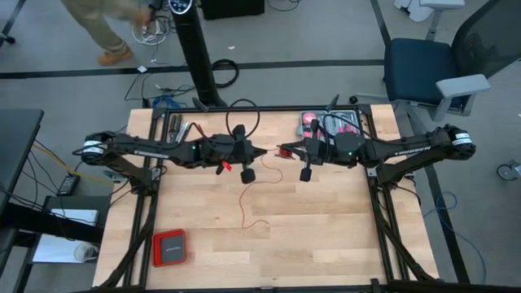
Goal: Coil cords
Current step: Coil the red cable wire onto the black spool
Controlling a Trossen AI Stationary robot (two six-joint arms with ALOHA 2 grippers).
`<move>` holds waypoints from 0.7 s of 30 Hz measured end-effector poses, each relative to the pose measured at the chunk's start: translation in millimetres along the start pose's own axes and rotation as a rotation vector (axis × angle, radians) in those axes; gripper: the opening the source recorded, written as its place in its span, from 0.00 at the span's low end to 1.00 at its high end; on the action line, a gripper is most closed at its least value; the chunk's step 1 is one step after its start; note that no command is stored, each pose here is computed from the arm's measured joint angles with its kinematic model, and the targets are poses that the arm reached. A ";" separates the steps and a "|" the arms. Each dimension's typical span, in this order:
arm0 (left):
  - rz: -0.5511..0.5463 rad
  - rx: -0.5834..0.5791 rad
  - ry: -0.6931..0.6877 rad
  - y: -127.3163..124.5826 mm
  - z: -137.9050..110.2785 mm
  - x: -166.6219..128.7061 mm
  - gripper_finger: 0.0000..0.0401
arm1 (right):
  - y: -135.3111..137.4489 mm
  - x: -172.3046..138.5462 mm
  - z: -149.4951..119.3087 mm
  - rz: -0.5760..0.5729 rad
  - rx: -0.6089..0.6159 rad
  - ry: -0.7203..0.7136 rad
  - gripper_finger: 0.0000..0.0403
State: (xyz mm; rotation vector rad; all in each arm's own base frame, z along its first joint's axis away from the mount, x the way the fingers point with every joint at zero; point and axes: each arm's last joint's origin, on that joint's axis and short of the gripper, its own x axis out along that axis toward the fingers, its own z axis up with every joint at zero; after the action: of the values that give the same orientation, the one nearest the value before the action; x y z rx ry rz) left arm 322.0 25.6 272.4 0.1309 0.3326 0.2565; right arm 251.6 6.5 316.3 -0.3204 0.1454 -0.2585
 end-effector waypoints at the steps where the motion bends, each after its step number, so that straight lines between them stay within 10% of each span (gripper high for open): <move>1: 0.000 0.006 0.003 0.6 1.0 -2.4 0.00 | 0.2 0.0 -0.9 0.003 -0.009 0.009 0.00; 21: -0.136 -0.113 -0.066 -1.7 12.2 -12.7 0.00 | 7.0 21.8 -17.1 -0.151 -0.188 0.122 0.00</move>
State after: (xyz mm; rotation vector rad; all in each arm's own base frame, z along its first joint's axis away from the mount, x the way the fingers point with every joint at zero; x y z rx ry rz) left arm 314.9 19.5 287.4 0.0052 0.2597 0.1353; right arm 270.9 2.1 295.8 -0.5040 0.2669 -0.4156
